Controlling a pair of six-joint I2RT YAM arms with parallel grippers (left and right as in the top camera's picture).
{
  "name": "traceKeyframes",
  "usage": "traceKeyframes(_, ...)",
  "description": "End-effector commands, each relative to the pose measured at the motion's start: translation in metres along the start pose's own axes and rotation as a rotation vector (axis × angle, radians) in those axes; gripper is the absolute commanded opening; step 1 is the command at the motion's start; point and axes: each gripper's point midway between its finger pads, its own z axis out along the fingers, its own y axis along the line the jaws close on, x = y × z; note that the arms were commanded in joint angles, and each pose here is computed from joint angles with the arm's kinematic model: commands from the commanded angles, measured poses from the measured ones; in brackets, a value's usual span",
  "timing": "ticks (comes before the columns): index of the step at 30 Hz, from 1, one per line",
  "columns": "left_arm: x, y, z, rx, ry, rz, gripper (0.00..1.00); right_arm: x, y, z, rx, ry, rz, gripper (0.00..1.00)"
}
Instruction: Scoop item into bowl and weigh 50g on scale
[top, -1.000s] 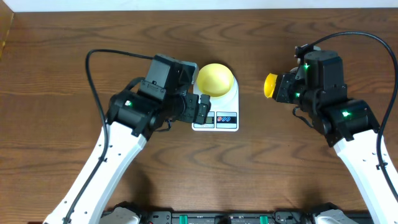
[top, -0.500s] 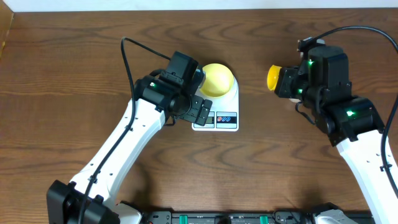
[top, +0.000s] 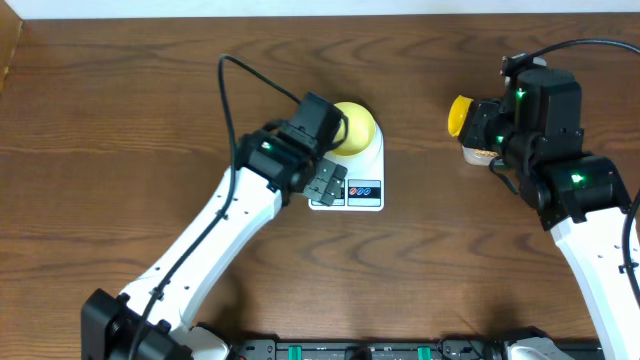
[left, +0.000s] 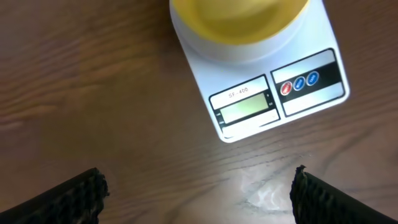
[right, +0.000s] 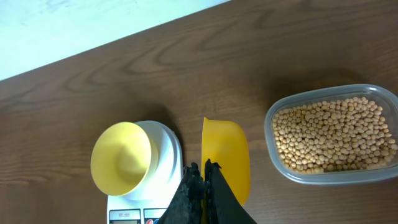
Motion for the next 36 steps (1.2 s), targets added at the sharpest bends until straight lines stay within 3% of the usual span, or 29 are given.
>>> traceKeyframes(1,0.000,0.009,0.007,-0.119,0.006,-0.023,0.96,-0.014,0.002,-0.011,-0.005,-0.047,-0.009,0.01)
traceKeyframes(22,-0.004,0.003,0.022,-0.196,-0.020,-0.187,0.96,-0.013,0.002,-0.011,-0.008,-0.044,0.007,0.01)
traceKeyframes(36,0.008,0.000,0.042,-0.208,0.037,-0.173,0.96,-0.009,0.001,-0.011,-0.006,-0.029,0.008,0.01)
